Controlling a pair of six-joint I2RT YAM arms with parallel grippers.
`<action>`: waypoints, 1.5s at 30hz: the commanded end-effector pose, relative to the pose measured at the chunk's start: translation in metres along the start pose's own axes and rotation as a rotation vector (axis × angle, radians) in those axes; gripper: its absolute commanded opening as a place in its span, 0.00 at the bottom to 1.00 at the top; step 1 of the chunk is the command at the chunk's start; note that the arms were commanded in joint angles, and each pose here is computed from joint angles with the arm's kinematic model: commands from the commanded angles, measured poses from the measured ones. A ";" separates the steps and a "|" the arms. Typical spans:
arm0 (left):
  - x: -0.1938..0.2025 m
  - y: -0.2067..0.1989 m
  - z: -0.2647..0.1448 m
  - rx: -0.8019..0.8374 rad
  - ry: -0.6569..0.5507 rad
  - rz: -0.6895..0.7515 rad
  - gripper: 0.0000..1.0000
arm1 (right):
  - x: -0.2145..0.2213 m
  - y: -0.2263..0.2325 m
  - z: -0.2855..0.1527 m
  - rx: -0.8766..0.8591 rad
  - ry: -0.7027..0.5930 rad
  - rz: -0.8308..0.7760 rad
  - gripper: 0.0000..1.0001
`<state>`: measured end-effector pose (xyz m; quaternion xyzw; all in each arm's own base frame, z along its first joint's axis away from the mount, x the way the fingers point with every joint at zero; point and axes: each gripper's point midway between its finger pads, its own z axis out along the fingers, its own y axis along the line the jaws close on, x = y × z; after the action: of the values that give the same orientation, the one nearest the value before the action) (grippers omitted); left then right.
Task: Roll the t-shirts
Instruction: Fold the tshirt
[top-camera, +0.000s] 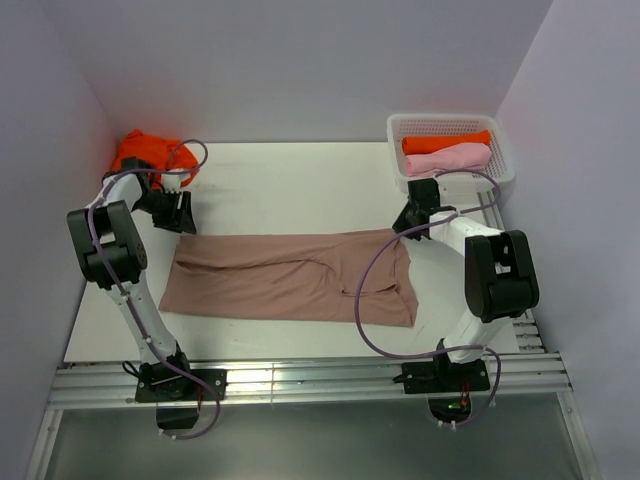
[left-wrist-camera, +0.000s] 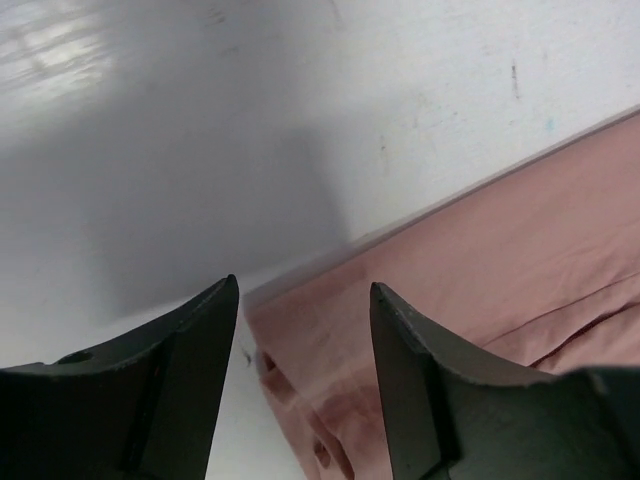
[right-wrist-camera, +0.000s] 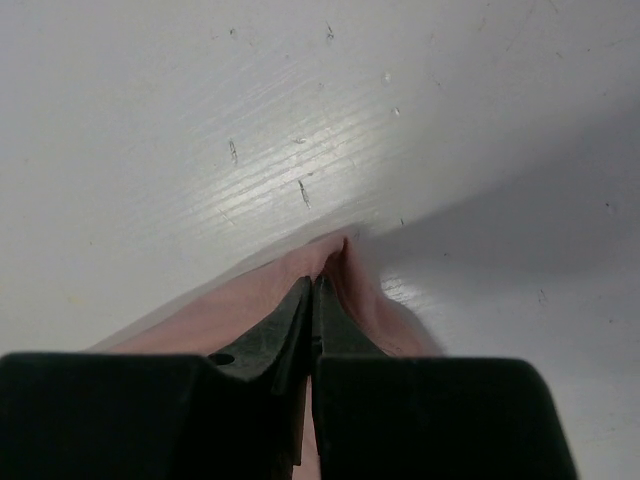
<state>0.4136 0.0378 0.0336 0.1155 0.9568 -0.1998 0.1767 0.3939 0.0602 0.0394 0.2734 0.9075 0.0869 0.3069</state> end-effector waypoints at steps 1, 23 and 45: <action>-0.023 0.009 -0.035 -0.110 -0.106 0.012 0.62 | -0.016 0.006 -0.010 -0.040 -0.058 0.001 0.05; 0.032 -0.020 -0.025 0.160 0.049 -0.093 0.58 | -0.013 0.006 -0.006 -0.044 -0.049 -0.006 0.05; -0.030 -0.013 -0.017 0.173 -0.059 -0.075 0.00 | -0.030 0.010 -0.004 -0.013 -0.073 -0.026 0.00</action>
<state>0.4112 0.0351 0.0530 0.0803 0.9442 -0.2793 0.1549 0.3991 0.0618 0.0439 0.2630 0.9073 0.0914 0.3150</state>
